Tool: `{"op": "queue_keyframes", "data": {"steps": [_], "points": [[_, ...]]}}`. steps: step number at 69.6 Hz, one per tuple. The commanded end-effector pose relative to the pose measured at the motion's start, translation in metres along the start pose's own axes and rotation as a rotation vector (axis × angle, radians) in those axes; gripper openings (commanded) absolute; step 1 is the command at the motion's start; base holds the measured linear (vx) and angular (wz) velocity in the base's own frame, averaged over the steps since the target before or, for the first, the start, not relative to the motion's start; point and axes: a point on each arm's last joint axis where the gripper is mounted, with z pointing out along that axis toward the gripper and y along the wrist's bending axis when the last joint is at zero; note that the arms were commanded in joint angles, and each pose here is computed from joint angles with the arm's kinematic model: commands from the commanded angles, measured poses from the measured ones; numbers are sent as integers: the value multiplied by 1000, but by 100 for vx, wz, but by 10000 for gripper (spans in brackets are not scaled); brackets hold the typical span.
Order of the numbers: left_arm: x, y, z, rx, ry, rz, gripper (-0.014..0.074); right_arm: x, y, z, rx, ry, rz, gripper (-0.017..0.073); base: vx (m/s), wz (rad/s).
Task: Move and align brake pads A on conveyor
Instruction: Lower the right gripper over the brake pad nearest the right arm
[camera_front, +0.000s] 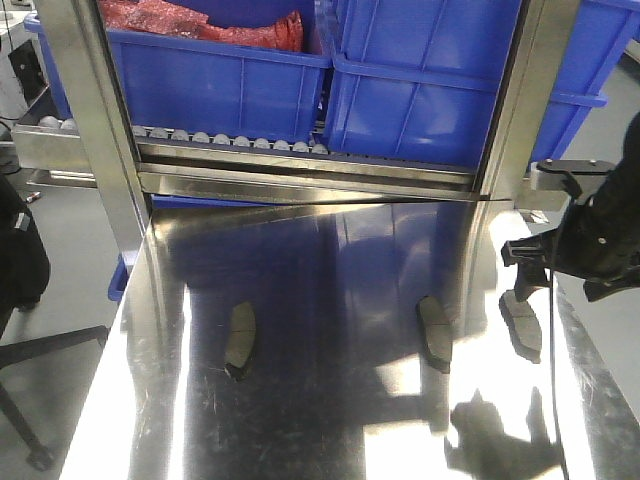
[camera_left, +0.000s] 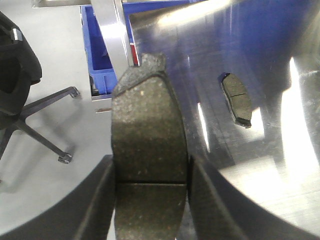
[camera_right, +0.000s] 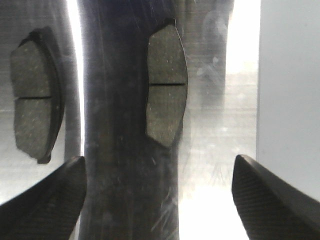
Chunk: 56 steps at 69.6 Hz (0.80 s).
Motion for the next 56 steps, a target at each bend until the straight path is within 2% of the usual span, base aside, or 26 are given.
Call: {"op": "queue_keyframes", "data": {"steps": [1, 23, 56], "points": [[-9, 0, -7, 7, -97, -2, -6, -15, -3, -12, 18, -62, -20, 563, 0, 0], [-9, 0, -7, 7, -97, -2, -6, -31, -3, 31, 18, 18, -40, 563, 0, 0], [-9, 0, -7, 7, -97, -2, -6, -42, -5, 72, 32, 38, -54, 563, 0, 0]]}}
